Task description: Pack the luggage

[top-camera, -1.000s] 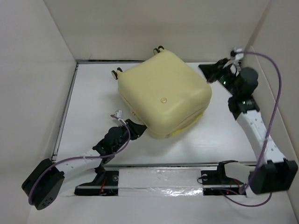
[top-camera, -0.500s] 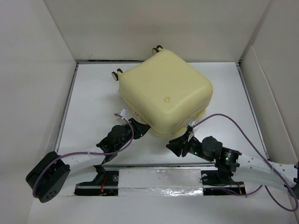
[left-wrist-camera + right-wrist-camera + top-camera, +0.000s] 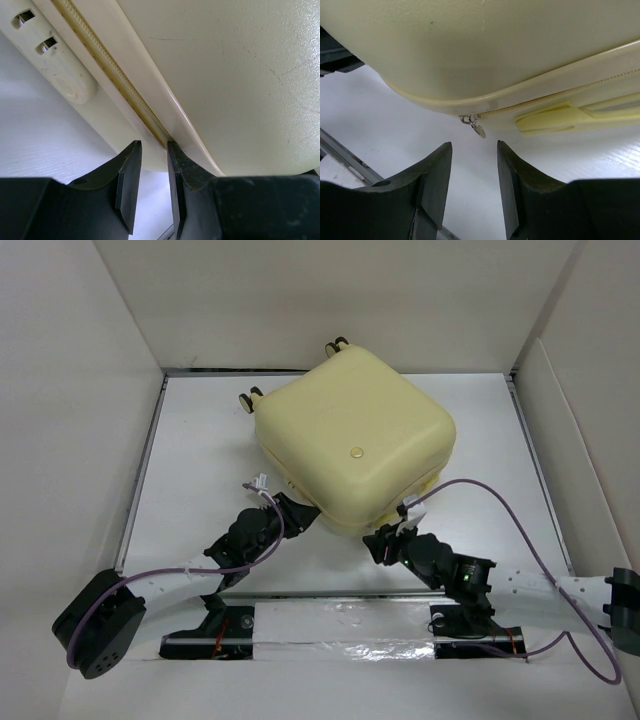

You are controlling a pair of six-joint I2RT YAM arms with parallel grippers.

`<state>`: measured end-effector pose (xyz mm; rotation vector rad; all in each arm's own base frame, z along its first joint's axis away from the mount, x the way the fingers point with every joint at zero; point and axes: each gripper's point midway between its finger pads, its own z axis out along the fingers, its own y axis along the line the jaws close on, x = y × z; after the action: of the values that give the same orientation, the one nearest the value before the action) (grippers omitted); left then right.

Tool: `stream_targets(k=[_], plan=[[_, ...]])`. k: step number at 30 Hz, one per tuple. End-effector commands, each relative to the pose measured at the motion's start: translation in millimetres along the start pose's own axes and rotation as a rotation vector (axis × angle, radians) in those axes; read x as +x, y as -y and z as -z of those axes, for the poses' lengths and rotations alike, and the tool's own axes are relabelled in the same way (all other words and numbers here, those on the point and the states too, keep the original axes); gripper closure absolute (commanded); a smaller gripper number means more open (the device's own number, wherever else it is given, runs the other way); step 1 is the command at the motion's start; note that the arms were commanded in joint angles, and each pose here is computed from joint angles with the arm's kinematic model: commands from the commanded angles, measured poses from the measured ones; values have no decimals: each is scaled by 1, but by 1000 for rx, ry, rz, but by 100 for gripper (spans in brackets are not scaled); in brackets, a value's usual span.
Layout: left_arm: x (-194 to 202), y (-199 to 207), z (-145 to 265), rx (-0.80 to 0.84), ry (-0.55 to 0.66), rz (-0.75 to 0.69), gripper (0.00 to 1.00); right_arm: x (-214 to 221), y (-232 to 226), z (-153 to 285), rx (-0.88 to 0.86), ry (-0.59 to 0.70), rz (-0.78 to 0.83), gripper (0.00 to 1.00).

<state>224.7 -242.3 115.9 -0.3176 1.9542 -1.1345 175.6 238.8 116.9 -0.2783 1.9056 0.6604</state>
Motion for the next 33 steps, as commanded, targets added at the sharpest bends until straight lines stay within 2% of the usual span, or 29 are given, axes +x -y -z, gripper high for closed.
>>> stream_targets(k=[1,9,11,12,16,19,26,27,29,33], plan=[[-16,26,-3,71,47,12,77,-30,-7,-6,4,110,-54,53],[-9,26,-4,89,17,12,77,-45,-16,-19,-22,168,-26,54],[-6,24,-5,88,10,14,77,-49,-16,-21,-19,191,-28,63],[-7,26,-5,97,12,16,77,-50,-15,-22,-9,201,-28,77],[-4,35,-8,115,31,19,77,-49,-24,-25,-57,209,-30,100],[-9,46,-17,130,51,22,77,-42,-42,-23,-125,181,-43,100],[-13,64,-42,151,65,12,77,17,-118,-5,-283,-90,86,100],[-15,69,-44,162,68,14,77,13,-140,-2,-310,-101,100,100],[-12,66,-48,150,60,8,78,14,-149,-2,-291,-131,138,100],[-1,63,-51,147,33,1,79,-15,-177,-17,-291,-45,124,100]])
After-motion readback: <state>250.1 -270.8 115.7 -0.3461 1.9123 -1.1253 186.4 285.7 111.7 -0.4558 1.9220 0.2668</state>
